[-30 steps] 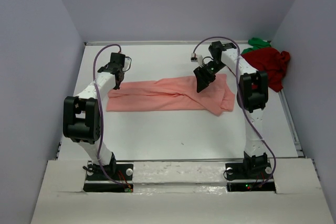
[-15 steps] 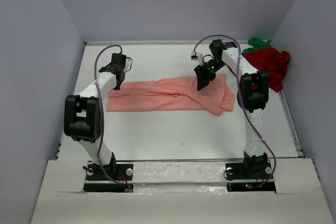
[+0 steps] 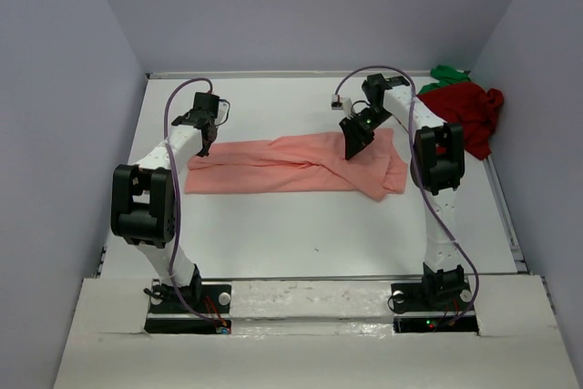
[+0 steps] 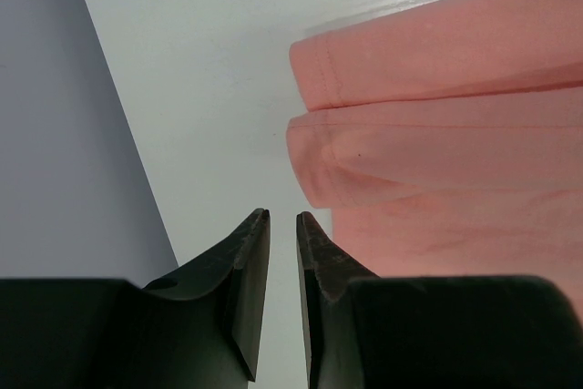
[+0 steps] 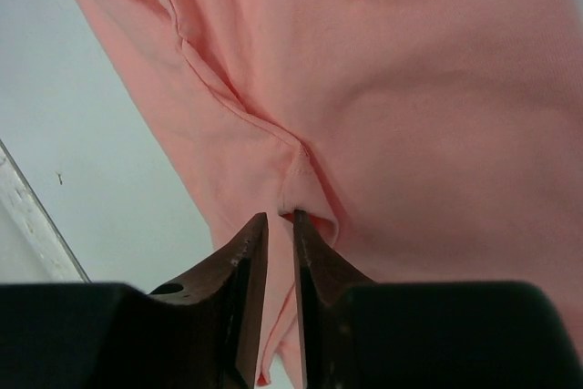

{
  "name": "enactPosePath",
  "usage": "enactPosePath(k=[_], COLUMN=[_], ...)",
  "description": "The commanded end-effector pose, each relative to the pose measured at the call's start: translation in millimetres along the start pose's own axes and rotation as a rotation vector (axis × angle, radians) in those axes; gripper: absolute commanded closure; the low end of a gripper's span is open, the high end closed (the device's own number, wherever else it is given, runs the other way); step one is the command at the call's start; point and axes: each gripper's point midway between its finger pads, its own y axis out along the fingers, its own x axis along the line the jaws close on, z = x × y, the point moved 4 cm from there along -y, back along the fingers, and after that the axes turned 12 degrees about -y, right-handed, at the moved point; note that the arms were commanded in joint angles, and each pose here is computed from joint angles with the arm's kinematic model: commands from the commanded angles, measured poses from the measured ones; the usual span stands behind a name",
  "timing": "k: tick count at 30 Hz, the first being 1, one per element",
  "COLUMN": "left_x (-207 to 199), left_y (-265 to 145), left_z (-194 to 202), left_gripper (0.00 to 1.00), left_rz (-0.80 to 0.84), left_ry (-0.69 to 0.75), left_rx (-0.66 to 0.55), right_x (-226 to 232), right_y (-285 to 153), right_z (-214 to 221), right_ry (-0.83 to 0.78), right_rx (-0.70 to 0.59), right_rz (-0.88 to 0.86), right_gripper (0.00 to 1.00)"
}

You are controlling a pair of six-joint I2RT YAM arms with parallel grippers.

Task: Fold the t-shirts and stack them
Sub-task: Fold the tshirt

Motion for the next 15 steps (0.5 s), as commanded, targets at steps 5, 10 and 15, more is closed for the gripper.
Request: enactPosePath(k=[5, 10, 15], left_x=[3, 2, 1], left_y=[-4, -3, -5], left_z=[0, -1, -2], left_gripper=[0.69, 0.69, 0.69], left_rz=[-0.022, -0.024, -0.024], left_ry=[0.015, 0.019, 0.02], left_rx=[-0.005, -0.006, -0.008], right_x=[-3, -2, 12], right_y=[2, -2, -12], right_z=[-6, -10, -14], right_ry=[-0.019, -0.02, -0.027], right_rx=[-0.014, -0.022, -0.039], right_rz=[0.009, 0.013, -0.013], right_gripper=[0.9, 1.0, 1.0])
